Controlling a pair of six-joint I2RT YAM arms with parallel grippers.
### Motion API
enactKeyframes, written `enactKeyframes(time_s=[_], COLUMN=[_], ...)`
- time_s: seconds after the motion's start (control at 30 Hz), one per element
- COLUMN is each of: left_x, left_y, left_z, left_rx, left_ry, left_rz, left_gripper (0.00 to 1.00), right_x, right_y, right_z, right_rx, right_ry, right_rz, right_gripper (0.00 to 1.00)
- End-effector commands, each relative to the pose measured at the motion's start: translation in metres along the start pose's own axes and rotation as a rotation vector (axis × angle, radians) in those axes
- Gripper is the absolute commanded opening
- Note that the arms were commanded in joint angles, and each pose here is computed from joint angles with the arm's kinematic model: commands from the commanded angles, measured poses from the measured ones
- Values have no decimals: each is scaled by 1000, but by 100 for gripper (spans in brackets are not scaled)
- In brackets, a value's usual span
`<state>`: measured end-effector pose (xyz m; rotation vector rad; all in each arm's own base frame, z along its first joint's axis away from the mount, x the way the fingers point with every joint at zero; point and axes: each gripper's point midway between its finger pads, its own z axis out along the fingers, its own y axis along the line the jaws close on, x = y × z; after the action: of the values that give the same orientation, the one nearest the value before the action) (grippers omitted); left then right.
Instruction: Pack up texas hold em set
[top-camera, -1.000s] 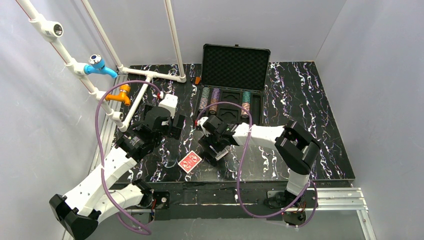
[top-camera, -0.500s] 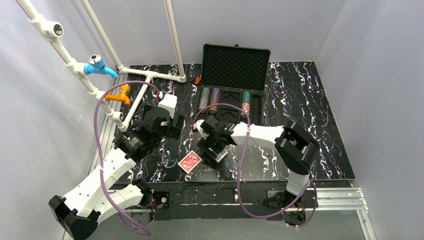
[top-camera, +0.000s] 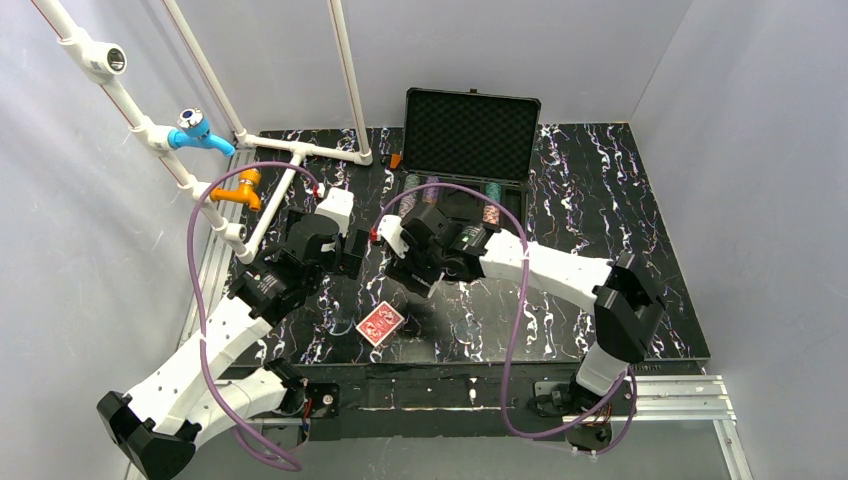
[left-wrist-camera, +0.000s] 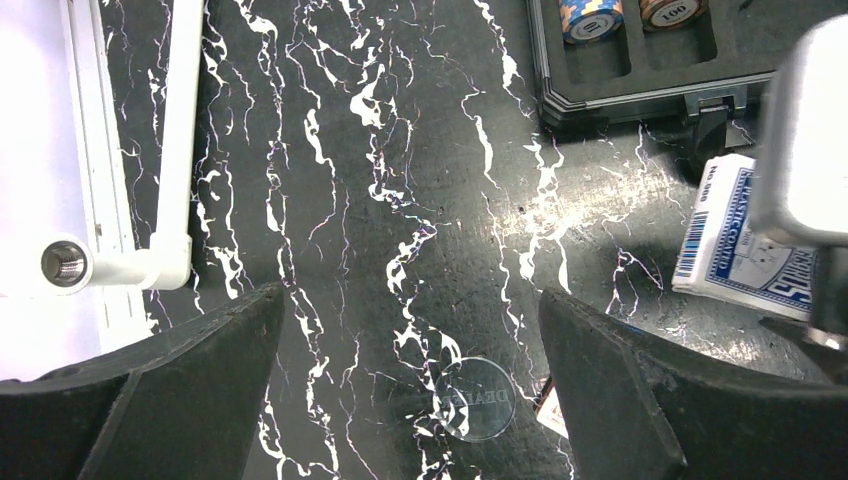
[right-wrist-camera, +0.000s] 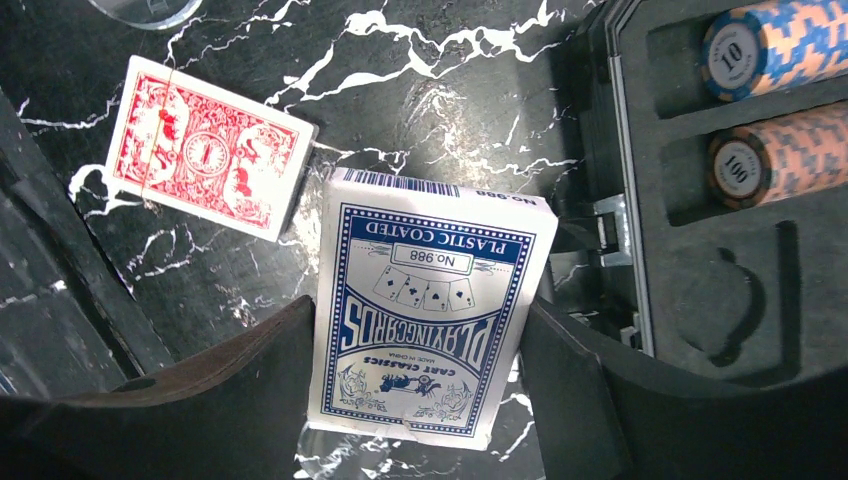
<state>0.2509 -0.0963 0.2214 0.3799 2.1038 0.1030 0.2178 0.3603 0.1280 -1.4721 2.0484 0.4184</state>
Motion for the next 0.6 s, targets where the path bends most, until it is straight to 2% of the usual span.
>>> enactKeyframes(time_s=[0.0,0.4,0.57], left_x=[0,0,0], left_y=[7,7,7], left_z=[-4,-5,-4], left_rx=[-30,-32,-32], left_ry=[-16,-21,-21], left_rz=[0,-3,0], left_gripper=[98,98,98], right_x=[-27,-31,-32], right_y=[-8,-53,-65], right_z=[-33,-64,-74], right_rx=[18,136,126], right_ry=[-87,-174,-197], right_rz=[-105,-268,-344], right_gripper=[66,69,67])
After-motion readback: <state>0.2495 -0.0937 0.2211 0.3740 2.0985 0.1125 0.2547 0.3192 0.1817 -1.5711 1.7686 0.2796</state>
